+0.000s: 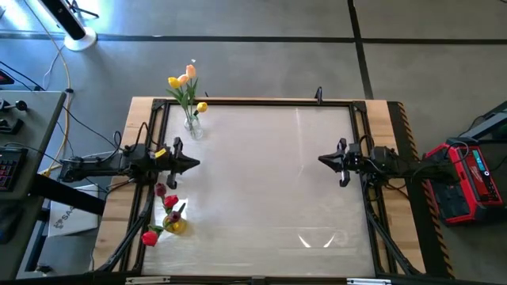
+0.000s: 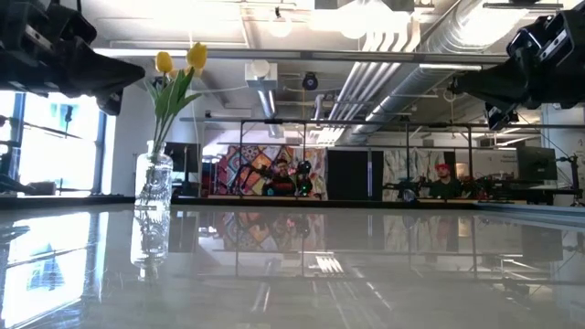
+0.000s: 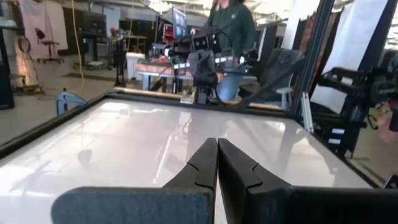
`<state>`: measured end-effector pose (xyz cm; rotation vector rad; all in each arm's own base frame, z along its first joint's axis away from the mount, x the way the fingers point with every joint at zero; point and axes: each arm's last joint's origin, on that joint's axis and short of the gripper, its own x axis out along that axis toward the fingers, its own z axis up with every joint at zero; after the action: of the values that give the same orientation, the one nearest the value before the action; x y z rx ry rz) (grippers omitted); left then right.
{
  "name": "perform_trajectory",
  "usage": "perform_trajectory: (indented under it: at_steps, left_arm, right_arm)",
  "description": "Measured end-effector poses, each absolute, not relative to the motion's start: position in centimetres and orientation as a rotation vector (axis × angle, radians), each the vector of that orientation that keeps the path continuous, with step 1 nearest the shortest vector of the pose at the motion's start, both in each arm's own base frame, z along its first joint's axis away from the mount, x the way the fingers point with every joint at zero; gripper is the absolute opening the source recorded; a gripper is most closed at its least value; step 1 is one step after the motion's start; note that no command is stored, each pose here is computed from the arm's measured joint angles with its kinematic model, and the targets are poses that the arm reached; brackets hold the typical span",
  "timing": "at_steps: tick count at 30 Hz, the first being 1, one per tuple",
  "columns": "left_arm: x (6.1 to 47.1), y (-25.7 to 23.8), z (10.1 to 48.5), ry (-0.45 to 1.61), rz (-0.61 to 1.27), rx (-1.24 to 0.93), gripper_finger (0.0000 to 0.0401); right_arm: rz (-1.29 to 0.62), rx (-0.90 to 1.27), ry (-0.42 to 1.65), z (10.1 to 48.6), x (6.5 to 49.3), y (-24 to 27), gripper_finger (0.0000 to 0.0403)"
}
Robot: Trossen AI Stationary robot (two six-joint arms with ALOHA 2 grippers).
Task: Sort flowers into vase by color
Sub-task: Return to Home Position
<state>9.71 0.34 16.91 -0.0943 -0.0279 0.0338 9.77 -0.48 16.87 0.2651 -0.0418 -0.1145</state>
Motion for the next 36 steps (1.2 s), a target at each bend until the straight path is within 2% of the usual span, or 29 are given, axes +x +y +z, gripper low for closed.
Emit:
perform_trajectory:
  at_steps: [9, 36]
  left_arm:
    - [9.74, 0.34, 16.81, -0.018, 0.034, -0.189, 0.0]
    - [9.75, 0.35, 16.81, -0.019, 0.037, -0.188, 0.0]
  right_arm:
    - [-0.113, 0.262, -0.042, 16.87, 9.78, -0.47, 0.0]
    - [-0.113, 0.262, -0.041, 16.86, 9.78, -0.47, 0.0]
